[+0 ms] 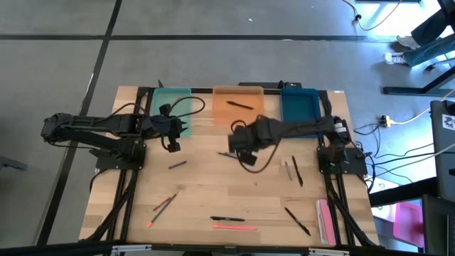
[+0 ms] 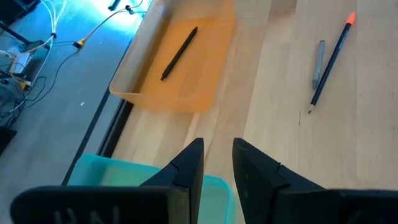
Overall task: Sort crayons/erasers/pens/pencils in bins
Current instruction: Put the gray crayon into the blue bin
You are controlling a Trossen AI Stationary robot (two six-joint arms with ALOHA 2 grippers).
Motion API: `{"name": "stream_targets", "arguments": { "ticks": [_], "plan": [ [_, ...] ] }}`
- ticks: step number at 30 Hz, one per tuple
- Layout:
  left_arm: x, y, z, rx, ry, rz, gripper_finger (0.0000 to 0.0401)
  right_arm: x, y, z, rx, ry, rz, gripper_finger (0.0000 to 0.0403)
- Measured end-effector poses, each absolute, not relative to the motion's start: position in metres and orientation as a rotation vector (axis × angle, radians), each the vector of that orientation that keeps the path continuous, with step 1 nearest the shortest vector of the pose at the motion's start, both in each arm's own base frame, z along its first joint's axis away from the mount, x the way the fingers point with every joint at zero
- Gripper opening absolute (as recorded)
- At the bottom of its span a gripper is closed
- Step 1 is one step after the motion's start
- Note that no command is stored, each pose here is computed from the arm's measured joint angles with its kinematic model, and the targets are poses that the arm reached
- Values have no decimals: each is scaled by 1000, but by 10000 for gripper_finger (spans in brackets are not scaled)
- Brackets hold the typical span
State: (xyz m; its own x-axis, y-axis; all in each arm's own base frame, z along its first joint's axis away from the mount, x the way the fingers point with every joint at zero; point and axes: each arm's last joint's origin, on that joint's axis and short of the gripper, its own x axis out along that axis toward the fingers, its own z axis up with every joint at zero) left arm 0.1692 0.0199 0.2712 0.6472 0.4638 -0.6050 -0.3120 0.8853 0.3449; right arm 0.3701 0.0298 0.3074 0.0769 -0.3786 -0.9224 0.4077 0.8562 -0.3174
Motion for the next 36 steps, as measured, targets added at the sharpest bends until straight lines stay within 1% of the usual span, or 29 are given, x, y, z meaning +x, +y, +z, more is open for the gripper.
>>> {"name": "stream_targets", "arguments": {
  "ticks": [7, 9, 13, 18, 22, 26, 28, 30, 33, 36],
  "plan": [
    [169, 20, 271, 218, 748, 445, 78, 359, 68, 308, 83, 1333, -692, 86],
    [169, 20, 271, 219, 748, 444, 78, 357, 77, 308, 98, 1316, -698, 86],
    [169, 19, 271, 217, 750, 419, 78, 354, 91, 308, 63, 1308, -672, 86],
    [170, 18, 270, 200, 750, 371, 78, 345, 95, 320, 87, 1265, -666, 86],
    [170, 18, 270, 198, 750, 366, 78, 321, 92, 332, 117, 1215, -697, 86],
    [170, 18, 270, 198, 750, 367, 78, 290, 84, 332, 240, 1162, -814, 86],
    [170, 18, 270, 198, 750, 367, 78, 278, 81, 326, 310, 1150, -876, 86],
    [170, 18, 271, 198, 748, 367, 78, 269, 80, 318, 427, 1132, -938, 86],
    [171, 18, 271, 197, 737, 368, 78, 262, 80, 301, 584, 1154, -1004, 86],
    [172, 18, 273, 193, 708, 369, 78, 261, 79, 280, 605, 1232, -1021, 86]
  ]
}}
